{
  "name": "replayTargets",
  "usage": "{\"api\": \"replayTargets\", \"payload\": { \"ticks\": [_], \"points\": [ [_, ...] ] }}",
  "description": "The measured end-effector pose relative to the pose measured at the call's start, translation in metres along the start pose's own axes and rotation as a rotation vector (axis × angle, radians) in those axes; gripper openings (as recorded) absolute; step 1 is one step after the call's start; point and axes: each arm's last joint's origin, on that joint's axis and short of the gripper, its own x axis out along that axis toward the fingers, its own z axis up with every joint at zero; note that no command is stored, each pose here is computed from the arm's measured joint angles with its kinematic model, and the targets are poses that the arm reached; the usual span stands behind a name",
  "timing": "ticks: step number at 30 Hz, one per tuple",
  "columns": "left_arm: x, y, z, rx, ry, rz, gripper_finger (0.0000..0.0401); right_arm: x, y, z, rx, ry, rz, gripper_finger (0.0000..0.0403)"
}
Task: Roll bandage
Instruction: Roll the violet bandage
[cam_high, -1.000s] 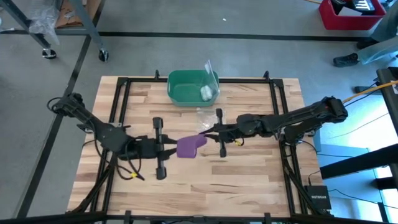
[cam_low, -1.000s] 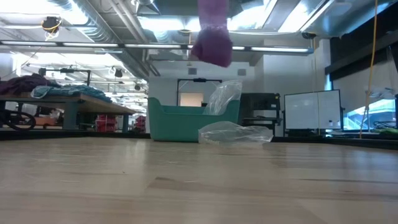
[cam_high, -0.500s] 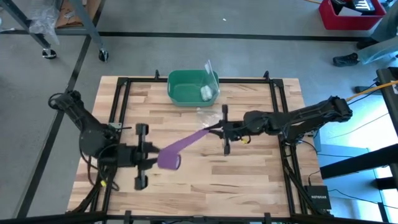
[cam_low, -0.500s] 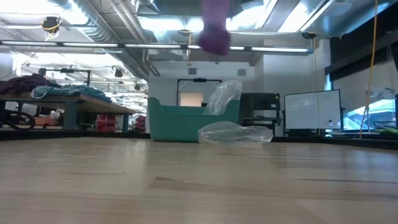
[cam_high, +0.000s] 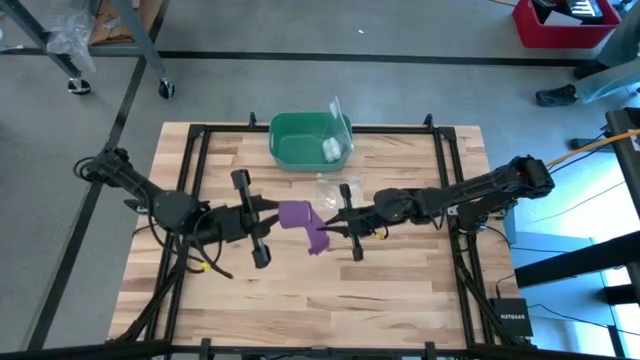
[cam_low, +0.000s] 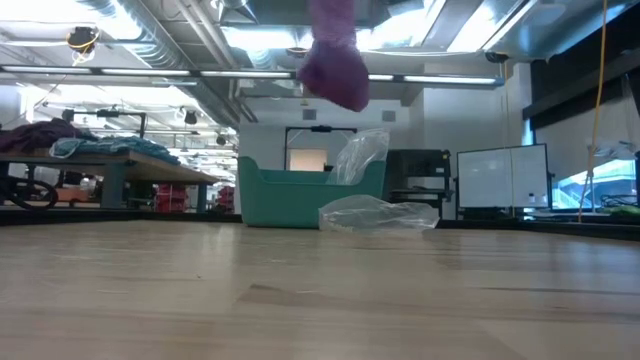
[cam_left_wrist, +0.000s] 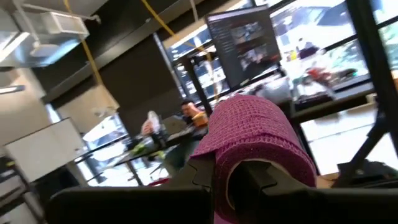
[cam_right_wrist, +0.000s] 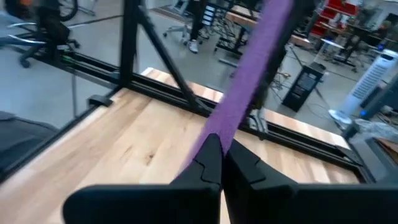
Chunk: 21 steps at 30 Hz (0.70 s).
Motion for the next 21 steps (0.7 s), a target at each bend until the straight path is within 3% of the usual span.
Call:
{"api": "replayTargets", "payload": {
  "ticks": [15,21],
  "points": [
    [0.001,0.005,-0.008,0.261,0.189,0.163,0.0014,-0.006,0.045,0.017,-0.045,-0.079,0.097,0.0002],
    [0.004,0.001,-0.020,0.410,0.306,0.186,0.0014,-0.012,0.061,0.046,-0.103,-0.154,0.115,0.0002]
  ]
}}
